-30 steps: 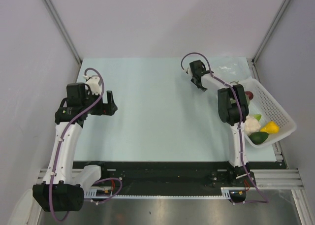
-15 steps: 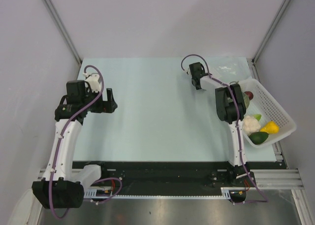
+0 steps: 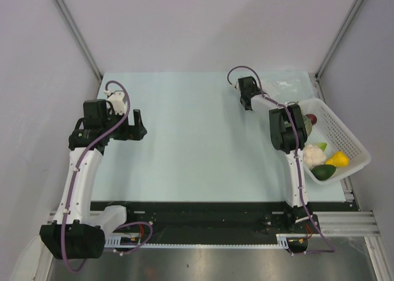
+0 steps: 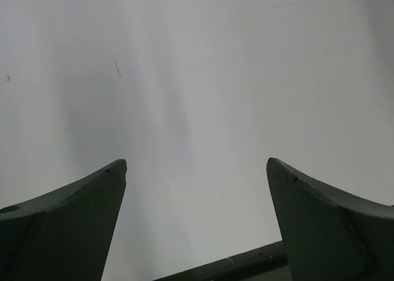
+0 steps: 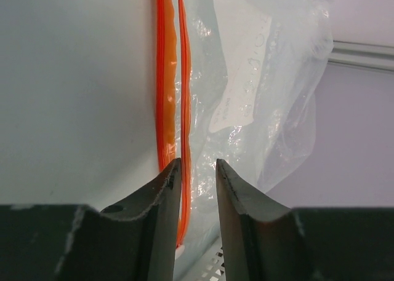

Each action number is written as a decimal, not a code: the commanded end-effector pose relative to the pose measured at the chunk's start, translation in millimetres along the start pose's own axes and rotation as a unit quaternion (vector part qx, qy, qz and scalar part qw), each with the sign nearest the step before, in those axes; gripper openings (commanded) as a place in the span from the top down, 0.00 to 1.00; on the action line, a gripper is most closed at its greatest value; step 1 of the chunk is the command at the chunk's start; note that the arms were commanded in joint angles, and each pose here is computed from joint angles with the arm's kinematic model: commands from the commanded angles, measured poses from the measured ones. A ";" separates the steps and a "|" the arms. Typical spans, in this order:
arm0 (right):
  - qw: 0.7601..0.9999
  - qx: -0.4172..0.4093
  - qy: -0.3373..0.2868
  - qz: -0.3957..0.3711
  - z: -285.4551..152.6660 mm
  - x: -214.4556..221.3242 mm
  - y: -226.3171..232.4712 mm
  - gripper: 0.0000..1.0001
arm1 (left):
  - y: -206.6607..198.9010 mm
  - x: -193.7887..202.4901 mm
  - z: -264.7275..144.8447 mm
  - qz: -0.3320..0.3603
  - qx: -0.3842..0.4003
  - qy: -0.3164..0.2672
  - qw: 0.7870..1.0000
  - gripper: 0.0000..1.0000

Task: Place the food in the zip-top bag and seal the zipper
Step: Pick up the zipper food storage bag at the center of the board.

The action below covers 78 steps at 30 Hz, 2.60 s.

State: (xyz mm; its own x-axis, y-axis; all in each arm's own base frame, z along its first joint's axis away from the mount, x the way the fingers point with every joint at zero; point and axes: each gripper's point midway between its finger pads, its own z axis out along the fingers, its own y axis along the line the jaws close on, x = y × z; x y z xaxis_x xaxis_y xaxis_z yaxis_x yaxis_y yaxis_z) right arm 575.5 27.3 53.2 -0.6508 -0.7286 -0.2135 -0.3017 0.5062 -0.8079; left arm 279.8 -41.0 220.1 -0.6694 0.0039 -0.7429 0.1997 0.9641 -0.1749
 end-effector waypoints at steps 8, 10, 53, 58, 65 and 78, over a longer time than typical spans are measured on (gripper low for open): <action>0.999 0.051 -0.006 0.014 18.8 -2.7 -14.4 0.66 | -1.2 -31.8 -8.5 0.004 -0.006 -0.043 0.999 0.00; 0.998 0.059 -0.010 0.020 21.2 -4.7 -17.3 0.67 | -2.0 -34.8 -9.8 0.006 -0.004 -0.049 0.999 0.00; 0.585 -0.674 -0.283 0.351 -493.5 -94.3 -45.4 1.00 | -60.6 -102.3 -96.8 0.023 0.091 -0.186 0.978 0.00; 0.539 -0.695 -0.218 0.424 -489.5 -73.2 -16.9 1.00 | -67.5 -97.3 -96.5 0.031 0.107 -0.167 0.980 0.00; 0.481 -0.709 -0.233 0.460 -521.2 -81.7 -10.7 1.00 | -86.7 -89.1 -76.5 0.015 0.154 -0.131 0.979 0.00; 0.602 -0.625 -0.223 0.444 -489.1 -79.9 50.6 1.00 | -150.7 -75.7 -23.2 -0.022 0.207 -0.069 0.976 0.02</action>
State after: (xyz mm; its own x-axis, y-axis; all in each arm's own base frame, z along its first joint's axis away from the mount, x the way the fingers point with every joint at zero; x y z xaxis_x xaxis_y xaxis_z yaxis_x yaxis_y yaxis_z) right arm 269.0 333.3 303.4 -0.8329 0.1788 -0.5237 -0.3982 0.4636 0.7915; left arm 276.8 -168.4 310.5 -0.5962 -0.0320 -0.8022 0.4974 0.7696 -0.4004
